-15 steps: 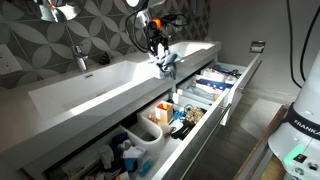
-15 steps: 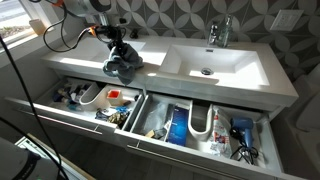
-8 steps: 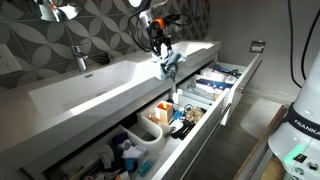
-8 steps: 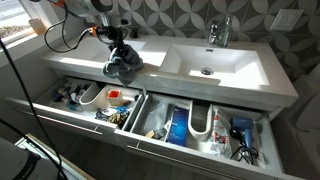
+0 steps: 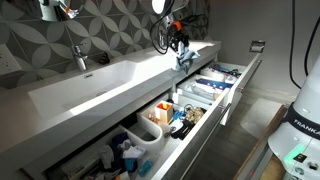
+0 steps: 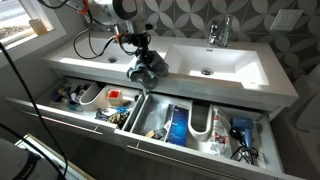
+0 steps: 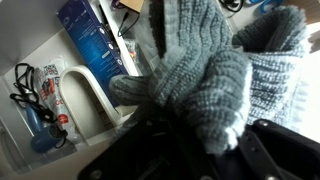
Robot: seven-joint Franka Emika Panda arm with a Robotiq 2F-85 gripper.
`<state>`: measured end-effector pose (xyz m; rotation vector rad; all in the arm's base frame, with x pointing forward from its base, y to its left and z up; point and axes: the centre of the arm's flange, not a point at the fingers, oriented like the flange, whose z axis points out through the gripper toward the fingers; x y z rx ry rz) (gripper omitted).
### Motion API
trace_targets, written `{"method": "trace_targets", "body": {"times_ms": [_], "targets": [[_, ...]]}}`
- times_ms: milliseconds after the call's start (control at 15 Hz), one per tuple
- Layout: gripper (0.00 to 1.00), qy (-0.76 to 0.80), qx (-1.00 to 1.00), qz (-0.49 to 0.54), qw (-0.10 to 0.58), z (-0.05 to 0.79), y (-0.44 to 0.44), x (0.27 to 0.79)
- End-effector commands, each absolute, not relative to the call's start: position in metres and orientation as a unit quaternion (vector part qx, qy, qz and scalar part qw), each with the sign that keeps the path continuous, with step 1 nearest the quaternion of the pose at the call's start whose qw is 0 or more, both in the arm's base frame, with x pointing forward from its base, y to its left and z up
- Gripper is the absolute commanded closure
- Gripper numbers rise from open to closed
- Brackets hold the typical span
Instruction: Pick up the blue towel and wipe the bathroom counter, put the blue towel back on the bathroom counter
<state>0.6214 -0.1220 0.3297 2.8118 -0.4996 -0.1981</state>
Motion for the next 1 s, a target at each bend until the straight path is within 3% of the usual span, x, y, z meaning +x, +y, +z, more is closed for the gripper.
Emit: {"method": "trace_targets", "body": {"times_ms": [0,333,933], "targets": [[0.93,-0.202,0.962,-0.039,0.181,0.319,-0.149,0.628],[0.93,-0.19,0.966,-0.052,0.168,0.318,-0.126,0.627],[0.93,-0.047,0.99,-0.11,0.075,0.343,0.017,0.616]]}}
